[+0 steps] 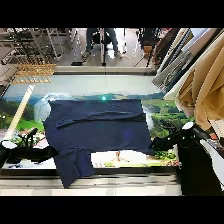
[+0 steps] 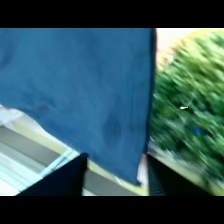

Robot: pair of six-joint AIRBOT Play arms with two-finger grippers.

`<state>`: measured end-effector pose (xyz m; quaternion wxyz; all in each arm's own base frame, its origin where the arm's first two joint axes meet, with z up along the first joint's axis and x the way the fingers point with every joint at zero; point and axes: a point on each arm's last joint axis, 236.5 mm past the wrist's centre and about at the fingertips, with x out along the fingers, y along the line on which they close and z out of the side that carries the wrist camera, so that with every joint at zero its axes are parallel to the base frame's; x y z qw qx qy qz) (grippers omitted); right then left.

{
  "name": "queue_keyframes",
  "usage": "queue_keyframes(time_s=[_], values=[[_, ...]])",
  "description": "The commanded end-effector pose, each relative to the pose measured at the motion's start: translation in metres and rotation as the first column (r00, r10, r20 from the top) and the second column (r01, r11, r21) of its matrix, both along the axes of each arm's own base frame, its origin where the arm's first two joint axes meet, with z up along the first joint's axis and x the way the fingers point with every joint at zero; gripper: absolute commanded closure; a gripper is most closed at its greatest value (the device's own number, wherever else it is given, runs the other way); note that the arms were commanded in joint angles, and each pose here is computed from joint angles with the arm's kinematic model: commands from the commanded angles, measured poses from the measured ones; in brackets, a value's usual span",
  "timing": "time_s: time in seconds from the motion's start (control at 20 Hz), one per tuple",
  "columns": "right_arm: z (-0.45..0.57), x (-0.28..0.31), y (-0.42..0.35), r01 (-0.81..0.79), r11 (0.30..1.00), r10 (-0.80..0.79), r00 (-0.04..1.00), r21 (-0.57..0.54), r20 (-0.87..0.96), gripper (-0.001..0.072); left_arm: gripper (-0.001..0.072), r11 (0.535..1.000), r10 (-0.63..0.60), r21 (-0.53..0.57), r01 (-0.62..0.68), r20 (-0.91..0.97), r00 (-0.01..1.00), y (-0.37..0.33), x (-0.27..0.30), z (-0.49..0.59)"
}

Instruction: Fold the clothes and pants, and hang the long-sleeved shirts on hangers.

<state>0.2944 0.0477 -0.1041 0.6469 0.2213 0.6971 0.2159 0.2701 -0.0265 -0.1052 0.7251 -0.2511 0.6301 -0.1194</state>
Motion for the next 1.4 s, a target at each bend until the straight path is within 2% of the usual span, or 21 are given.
queue_keyframes(time_s=[0.0,0.05,0.1,0.2,0.3,0.5,0.65,0.75,0.9,1.05,1.25,1.3,1.35], values=[[0.000,0.007,0.019,0.039,0.995,-0.041,0.999,0.093,0.030,0.0318,0.0481,1.000,-0.008,0.019,0.008,-0.006,1.000,-0.003,0.002,-0.009],[0.002,0.003,0.023,0.024,0.993,-0.026,0.999,0.113,0.023,0.0441,0.0659,1.000,-0.016,0.007,0.016,-0.023,1.000,-0.006,-0.002,-0.010],[0.005,-0.004,0.026,-0.006,0.991,0.003,1.000,0.133,0.016,0.0637,0.0700,1.000,-0.021,0.001,0.021,-0.030,0.999,-0.007,-0.003,-0.010],[0.014,-0.013,0.031,-0.047,0.985,0.047,0.999,0.166,0.006,0.0694,0.0703,1.000,-0.019,-0.012,0.019,-0.014,1.000,-0.007,-0.001,-0.002],[0.028,-0.010,0.030,-0.071,0.985,0.062,0.996,0.156,0.061,0.0695,0.0703,0.997,-0.041,-0.069,0.047,0.076,0.996,-0.011,0.011,0.026],[0.095,0.019,0.023,-0.110,0.991,0.084,0.953,0.075,0.290,0.0697,0.0703,0.985,0.057,-0.174,0.001,0.327,0.943,0.004,0.060,0.128],[0.146,0.075,0.006,0.038,0.999,-0.042,0.886,0.017,0.462,0.0699,0.0703,0.983,0.099,-0.183,-0.009,0.490,0.866,0.019,0.101,0.196],[0.165,0.121,-0.008,0.158,0.987,-0.126,0.815,-0.008,0.566,0.0699,0.0703,0.967,0.172,-0.251,-0.034,0.554,0.815,0.026,0.138,0.224],[0.179,0.189,-0.007,0.223,0.974,-0.139,0.709,-0.033,0.691,0.0699,0.0703,0.930,0.293,-0.354,-0.095,0.561,0.774,0.043,0.202,0.225],[0.171,0.262,-0.003,0.276,0.960,-0.145,0.639,-0.049,0.756,0.0699,0.0703,0.918,0.310,-0.380,-0.111,0.517,0.798,0.036,0.254,0.184],[0.114,0.321,-0.001,0.306,0.952,-0.203,0.674,-0.018,0.711,0.0695,0.0699,0.906,0.411,-0.325,-0.272,0.516,0.752,0.049,0.317,0.126],[0.101,0.328,0.002,0.301,0.954,-0.200,0.683,-0.021,0.702,0.0681,0.0594,0.901,0.428,-0.305,-0.308,0.518,0.740,0.053,0.326,0.114],[0.090,0.333,0.003,0.298,0.954,-0.199,0.690,-0.022,0.696,0.0492,0.0411,0.896,0.442,-0.292,-0.334,0.516,0.733,0.054,0.331,0.104]])
